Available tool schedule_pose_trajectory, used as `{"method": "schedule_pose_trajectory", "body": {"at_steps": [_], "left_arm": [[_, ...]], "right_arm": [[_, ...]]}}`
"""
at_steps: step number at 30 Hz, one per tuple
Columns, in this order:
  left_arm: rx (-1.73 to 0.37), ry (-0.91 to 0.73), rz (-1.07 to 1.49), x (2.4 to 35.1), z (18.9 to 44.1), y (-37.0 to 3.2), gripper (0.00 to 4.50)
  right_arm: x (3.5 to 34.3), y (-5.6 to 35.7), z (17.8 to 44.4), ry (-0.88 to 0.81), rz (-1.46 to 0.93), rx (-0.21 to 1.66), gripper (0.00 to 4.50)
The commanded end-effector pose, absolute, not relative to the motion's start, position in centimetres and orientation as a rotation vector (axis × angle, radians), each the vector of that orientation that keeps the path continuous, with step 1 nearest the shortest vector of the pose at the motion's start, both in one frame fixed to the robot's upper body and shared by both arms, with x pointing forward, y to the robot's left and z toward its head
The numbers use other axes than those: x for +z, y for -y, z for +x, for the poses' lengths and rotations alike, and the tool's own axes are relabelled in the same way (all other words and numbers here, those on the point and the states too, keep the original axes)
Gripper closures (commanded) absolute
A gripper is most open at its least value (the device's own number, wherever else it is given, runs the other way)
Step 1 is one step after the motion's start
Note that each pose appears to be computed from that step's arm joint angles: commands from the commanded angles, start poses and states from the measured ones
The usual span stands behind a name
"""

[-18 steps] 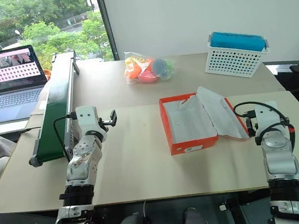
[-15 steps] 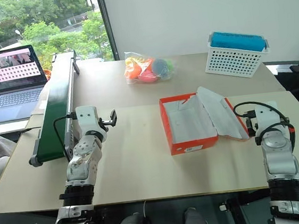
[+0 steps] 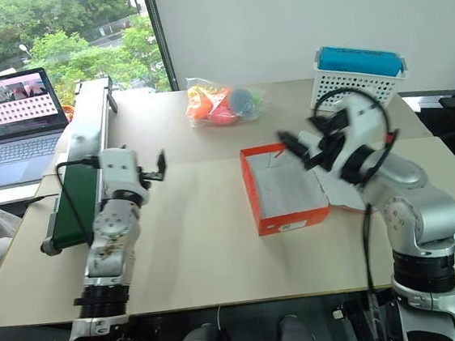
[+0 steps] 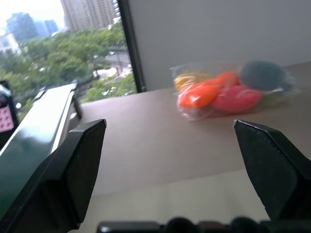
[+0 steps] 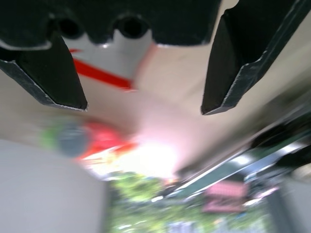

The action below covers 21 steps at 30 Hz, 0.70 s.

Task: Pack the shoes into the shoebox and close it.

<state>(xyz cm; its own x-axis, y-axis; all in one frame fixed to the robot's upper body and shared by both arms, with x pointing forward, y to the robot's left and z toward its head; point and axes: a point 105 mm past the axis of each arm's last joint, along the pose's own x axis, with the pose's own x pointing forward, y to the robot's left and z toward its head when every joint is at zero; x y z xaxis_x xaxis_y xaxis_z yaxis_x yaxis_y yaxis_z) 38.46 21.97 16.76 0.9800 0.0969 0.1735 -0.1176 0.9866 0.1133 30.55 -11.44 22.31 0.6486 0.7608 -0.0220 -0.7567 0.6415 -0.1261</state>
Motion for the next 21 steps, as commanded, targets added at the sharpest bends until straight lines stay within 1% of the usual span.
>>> {"method": "schedule_pose_trajectory", "body": {"at_steps": [1, 3, 6, 9, 15, 21], "left_arm": [[0.300, 0.121, 0.045, 17.1, 37.2, -28.0, 0.00], [0.340, 0.069, 0.008, 16.6, 36.6, -30.0, 0.00], [0.279, -0.056, 0.029, 15.0, 36.1, -31.2, 0.00], [0.334, -0.130, -0.009, 14.2, 35.4, -33.0, 0.00], [0.301, -0.163, -0.030, 14.1, 35.7, -32.5, 0.00], [0.269, -0.174, -0.020, 14.1, 36.6, -31.5, 0.00]], "right_arm": [[20.3, 8.4, 28.0, -0.043, -0.243, 1.086, 0.06], [18.9, 8.1, 28.6, -0.083, -0.298, 1.080, 0.06], [16.3, 8.0, 30.2, -0.141, -0.365, 1.022, 0.06], [14.3, 7.9, 31.2, -0.166, -0.419, 0.959, 0.06], [13.7, 7.8, 31.2, -0.175, -0.386, 0.941, 0.06], [13.4, 8.1, 31.7, -0.181, -0.362, 0.881, 0.06]]}}
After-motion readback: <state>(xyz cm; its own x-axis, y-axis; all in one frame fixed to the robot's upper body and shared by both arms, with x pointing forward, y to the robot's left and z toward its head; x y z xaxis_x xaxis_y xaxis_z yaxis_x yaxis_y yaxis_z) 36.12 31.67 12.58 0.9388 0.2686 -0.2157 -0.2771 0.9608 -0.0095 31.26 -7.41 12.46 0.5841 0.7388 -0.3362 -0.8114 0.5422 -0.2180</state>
